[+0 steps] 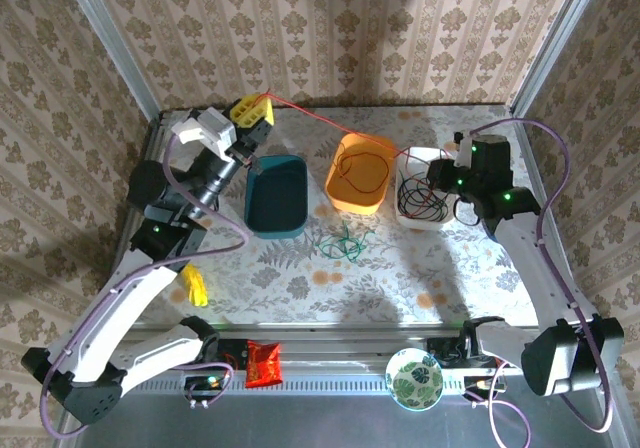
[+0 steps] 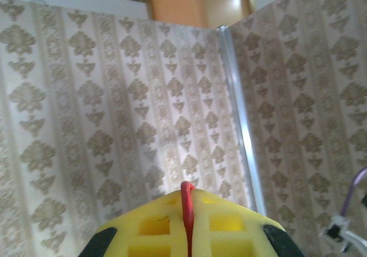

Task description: Untangle the cables

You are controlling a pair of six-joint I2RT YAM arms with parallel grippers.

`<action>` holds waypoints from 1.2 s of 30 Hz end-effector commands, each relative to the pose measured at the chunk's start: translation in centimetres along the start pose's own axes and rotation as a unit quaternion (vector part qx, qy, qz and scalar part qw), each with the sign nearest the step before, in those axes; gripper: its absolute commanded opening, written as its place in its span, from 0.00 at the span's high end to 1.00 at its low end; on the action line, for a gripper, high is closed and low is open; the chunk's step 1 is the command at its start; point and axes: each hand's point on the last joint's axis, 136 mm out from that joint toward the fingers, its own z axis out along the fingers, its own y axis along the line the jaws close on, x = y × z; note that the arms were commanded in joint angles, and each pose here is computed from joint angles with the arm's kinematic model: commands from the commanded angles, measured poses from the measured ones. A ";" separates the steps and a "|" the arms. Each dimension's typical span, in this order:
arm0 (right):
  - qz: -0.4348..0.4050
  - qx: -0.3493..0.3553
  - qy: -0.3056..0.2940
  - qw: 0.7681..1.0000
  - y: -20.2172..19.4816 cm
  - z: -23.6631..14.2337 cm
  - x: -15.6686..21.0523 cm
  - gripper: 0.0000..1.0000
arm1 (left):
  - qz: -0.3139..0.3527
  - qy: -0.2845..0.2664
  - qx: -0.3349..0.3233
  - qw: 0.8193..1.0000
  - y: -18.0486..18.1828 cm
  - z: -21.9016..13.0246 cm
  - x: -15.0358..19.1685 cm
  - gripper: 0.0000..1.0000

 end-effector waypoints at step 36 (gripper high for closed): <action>-0.058 -0.230 0.081 0.968 12.9 -0.1 2.3 1.00 | -0.262 0.328 0.309 0.853 -11.9 -2.5 24.5 0.87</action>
